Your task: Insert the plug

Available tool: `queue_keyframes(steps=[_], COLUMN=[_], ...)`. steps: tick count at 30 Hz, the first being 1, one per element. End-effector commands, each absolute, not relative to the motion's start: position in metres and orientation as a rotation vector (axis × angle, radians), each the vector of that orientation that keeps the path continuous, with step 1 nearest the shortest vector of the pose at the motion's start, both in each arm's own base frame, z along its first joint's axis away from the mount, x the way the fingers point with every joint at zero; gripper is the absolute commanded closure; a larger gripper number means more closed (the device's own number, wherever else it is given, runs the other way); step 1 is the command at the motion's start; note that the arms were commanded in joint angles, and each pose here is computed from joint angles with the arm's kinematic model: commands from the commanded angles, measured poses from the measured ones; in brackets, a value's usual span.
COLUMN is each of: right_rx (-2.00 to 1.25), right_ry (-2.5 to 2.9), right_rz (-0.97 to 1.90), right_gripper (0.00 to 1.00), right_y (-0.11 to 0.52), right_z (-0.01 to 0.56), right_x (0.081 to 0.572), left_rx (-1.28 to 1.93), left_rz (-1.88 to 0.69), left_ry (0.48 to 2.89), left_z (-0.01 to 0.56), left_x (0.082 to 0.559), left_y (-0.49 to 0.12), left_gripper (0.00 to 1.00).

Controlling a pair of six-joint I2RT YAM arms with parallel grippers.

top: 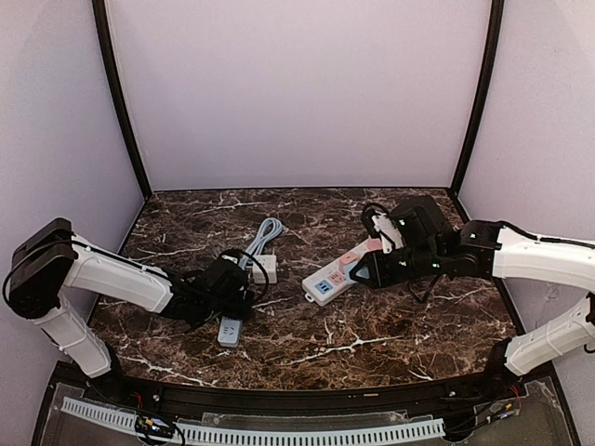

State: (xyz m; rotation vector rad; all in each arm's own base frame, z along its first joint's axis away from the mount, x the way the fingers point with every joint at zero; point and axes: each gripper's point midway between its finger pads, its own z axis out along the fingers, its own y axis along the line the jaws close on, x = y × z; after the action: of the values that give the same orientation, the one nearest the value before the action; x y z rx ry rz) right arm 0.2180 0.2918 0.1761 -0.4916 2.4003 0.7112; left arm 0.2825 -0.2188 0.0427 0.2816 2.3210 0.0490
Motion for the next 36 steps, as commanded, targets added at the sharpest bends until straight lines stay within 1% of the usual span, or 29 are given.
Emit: queue_keyframes(steps=[1,3,4,5,6,7,8,12,13,15,17,24,28,32,35,36], right_rx=[-0.46,-0.459,-0.457,-0.46,-0.459,-0.46,-0.459,-0.462,-0.463,-0.465,-0.467,-0.493,-0.547,-0.591,-0.632,-0.649], right_ry=[2.393,2.392,2.391,2.392,2.392,2.393,2.393,2.39,2.387,2.384,2.379,2.365,2.383,2.424,2.431,2.431], right_rz=[0.646,0.641,0.641,0.639,0.637,0.636,0.637,0.633,0.628,0.618,0.61,0.617,0.603,0.575,0.578,0.574], right_gripper=[0.93,0.93,0.93,0.93,0.93,0.93,0.93,0.93,0.93,0.93,0.93,0.93,0.93,1.0,1.0,1.0], right_y=[0.279,0.278,0.278,0.278,0.278,0.278,0.278,0.277,0.277,0.275,0.273,0.271,0.27,0.271,0.279,0.281], right_z=[0.175,0.176,0.176,0.175,0.175,0.175,0.175,0.177,0.177,0.179,0.181,0.185,0.181,0.175,0.179,0.18], right_x=[0.223,0.223,0.223,0.223,0.223,0.223,0.223,0.223,0.223,0.224,0.224,0.22,0.215,0.213,0.213,0.213], left_rx=[0.313,0.316,0.319,0.326,0.336,0.342,0.348,0.397,0.426,0.478,0.535,0.741,0.86,0.959,1.021,1.027], left_rz=[-0.032,-0.023,-0.029,-0.032,-0.048,-0.051,-0.055,-0.08,-0.121,-0.188,-0.225,-0.189,-0.253,-0.285,-0.306,-0.308], left_ry=[2.38,2.387,2.39,2.394,2.395,2.399,2.401,2.406,2.418,2.411,2.38,2.3,2.274,2.235,2.202,2.199], left_z=[0.029,0.026,0.025,0.023,0.023,0.021,0.02,0.017,0.015,0.014,0.017,0.015,0.01,0.01,0.01,0.01], left_x=[0.275,0.275,0.275,0.274,0.274,0.273,0.273,0.272,0.268,0.264,0.261,0.251,0.238,0.229,0.223,0.222], left_y=[-0.231,-0.231,-0.232,-0.232,-0.235,-0.236,-0.237,-0.244,-0.25,-0.26,-0.272,-0.293,-0.312,-0.327,-0.333,-0.333], left_gripper=[0.04,0.08,0.14,0.18,0.27,0.3,0.37,0.51,0.55,0.58,0.59,0.61,0.62,0.62,0.58,0.54])
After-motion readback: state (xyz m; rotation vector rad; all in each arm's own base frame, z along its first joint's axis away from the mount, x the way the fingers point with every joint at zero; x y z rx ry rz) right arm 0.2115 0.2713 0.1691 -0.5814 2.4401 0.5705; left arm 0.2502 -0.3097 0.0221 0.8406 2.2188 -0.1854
